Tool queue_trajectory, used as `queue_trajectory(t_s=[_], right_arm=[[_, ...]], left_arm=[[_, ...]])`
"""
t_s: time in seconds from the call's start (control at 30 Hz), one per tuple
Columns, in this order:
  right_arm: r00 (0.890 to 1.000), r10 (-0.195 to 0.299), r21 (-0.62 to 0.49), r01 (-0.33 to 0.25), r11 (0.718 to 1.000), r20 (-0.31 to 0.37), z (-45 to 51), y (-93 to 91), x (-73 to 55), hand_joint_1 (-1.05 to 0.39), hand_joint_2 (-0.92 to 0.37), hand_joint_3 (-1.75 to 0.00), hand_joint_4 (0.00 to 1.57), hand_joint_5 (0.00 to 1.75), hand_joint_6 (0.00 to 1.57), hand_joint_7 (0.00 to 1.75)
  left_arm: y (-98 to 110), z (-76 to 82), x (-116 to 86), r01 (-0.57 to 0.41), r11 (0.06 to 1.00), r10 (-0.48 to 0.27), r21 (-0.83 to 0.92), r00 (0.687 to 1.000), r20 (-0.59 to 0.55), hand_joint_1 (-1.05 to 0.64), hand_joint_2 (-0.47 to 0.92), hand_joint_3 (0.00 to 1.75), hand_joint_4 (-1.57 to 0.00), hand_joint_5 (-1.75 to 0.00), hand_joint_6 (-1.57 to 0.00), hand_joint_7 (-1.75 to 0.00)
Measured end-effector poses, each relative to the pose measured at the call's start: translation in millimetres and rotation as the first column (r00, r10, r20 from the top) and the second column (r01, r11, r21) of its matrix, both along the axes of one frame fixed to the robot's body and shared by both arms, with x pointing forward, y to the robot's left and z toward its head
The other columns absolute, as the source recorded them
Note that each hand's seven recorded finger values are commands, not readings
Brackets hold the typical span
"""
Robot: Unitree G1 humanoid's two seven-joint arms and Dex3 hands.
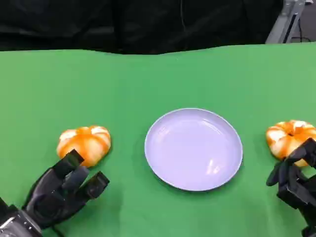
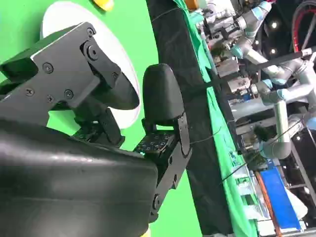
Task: Grasp the bread from the table and place it into the plate.
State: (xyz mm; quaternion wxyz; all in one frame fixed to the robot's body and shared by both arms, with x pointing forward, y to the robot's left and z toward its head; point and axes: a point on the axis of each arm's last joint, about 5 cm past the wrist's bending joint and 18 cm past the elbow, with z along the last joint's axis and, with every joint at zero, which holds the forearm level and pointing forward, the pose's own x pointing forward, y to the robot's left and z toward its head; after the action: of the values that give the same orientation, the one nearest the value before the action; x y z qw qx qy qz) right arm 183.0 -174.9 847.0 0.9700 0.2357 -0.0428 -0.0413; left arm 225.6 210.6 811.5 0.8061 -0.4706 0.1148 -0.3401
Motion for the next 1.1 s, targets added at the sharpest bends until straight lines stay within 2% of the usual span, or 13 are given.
queue_trajectory(t_s=[0.13,0.57,0.6,0.63,0.7,0.73,0.77,0.8,0.83,0.9,0.93,1.0,1.1], right_arm=[[1.0,0.0,0.0,0.0,1.0,0.0,0.0,0.0,0.0,-0.04,-0.42,-1.43,0.95,1.75,0.8,1.63],[1.0,0.001,0.0,-0.001,1.0,0.003,0.4,-0.1,0.5,-0.03,-0.42,-1.44,0.95,1.75,0.8,1.63],[1.0,0.001,0.0,-0.001,1.0,0.003,0.4,-0.1,0.5,-0.03,-0.42,-1.44,0.95,1.75,0.8,1.63],[1.0,0.001,0.0,-0.001,1.0,0.003,0.4,-0.2,0.5,-0.04,-0.42,-1.44,0.95,1.75,0.8,1.63],[1.0,0.0,-0.001,0.0,1.0,0.003,0.5,-0.3,0.7,-0.04,-0.41,-1.44,0.95,1.75,0.8,1.63],[1.0,0.0,-0.001,0.0,1.0,0.004,0.6,-0.4,0.8,-0.04,-0.41,-1.44,0.95,1.75,0.8,1.63],[1.0,0.0,-0.001,0.0,1.0,0.004,0.6,-0.3,0.8,-0.04,-0.41,-1.44,0.95,1.75,0.8,1.63],[1.0,-0.001,-0.001,0.001,1.0,0.004,0.6,-0.4,0.8,-0.04,-0.41,-1.44,0.95,1.75,0.8,1.63],[1.0,-0.001,-0.001,0.001,1.0,0.004,0.6,-0.4,0.8,-0.04,-0.41,-1.44,0.95,1.75,0.8,1.63],[1.0,0.0,-0.001,0.0,1.0,0.004,0.6,-0.3,0.8,-0.04,-0.41,-1.44,0.95,1.75,0.8,1.63],[1.0,0.0,-0.001,0.0,1.0,0.004,0.6,-0.3,0.8,-0.04,-0.42,-1.44,0.95,1.75,0.8,1.63],[1.0,0.001,-0.001,-0.001,1.0,0.004,0.6,-0.3,0.8,-0.04,-0.42,-1.45,0.96,1.75,0.8,1.64],[1.0,0.001,-0.001,-0.001,1.0,0.004,0.6,-0.4,0.8,-0.04,-0.42,-1.45,0.96,1.75,0.8,1.64]], left_arm=[[0.2,1.5,0.9,-0.012,1.0,0.013,0.021,1.0,-0.011,-0.1,0.53,0.96,-0.81,-1.75,-1.1,-1.01],[-0.7,4.5,3.1,-0.018,0.999,0.018,0.044,1.0,0.008,-0.12,0.61,0.87,-0.82,-1.71,-1.07,-1.07],[-1.1,4.4,3.2,-0.016,0.999,0.016,0.046,1.0,0.008,-0.14,0.61,0.85,-0.81,-1.65,-1.03,-1.04],[-1.3,4.3,3.2,-0.015,0.999,0.014,0.048,1.0,0.008,-0.19,0.64,0.75,-0.8,-1.48,-0.97,-0.92],[-2.3,7.3,3.0,-0.066,0.99,0.063,0.126,0.998,0.027,-0.43,0.85,0.28,-0.66,-0.88,-0.86,-0.35],[-3.6,10.0,2.3,-0.116,0.972,0.106,0.203,0.993,0.06,-0.49,0.89,0.21,-0.62,-0.73,-0.83,-0.22],[-5.7,12.2,1.0,-0.166,0.948,0.145,0.273,0.985,0.096,-0.51,0.9,0.18,-0.6,-0.65,-0.82,-0.14],[-8.2,13.9,-0.9,-0.212,0.921,0.177,0.327,0.975,0.136,-0.59,0.91,0.2,-0.46,-0.52,-0.68,-0.06],[-10.5,15.3,-2.0,-0.249,0.895,0.195,0.37,0.964,0.178,-0.62,0.92,0.22,-0.41,-0.46,-0.63,-0.03],[-14.4,18.1,-4.6,-0.33,0.827,0.217,0.455,0.934,0.283,-0.79,0.92,0.33,-0.33,-0.37,-0.55,-0.01],[-16.3,20.2,-5.1,-0.373,0.779,0.219,0.504,0.915,0.34,-0.81,0.92,0.35,-0.32,-0.35,-0.54,-0.01],[-20.1,26.0,-5.1,-0.463,0.673,0.201,0.577,0.865,0.459,-0.82,0.92,0.36,-0.28,-0.31,-0.52,0.0],[-24.8,37.6,-6.2,-0.627,0.457,0.111,0.631,0.744,0.658,-0.83,0.92,0.35,-0.26,-0.27,-0.5,0.0]])
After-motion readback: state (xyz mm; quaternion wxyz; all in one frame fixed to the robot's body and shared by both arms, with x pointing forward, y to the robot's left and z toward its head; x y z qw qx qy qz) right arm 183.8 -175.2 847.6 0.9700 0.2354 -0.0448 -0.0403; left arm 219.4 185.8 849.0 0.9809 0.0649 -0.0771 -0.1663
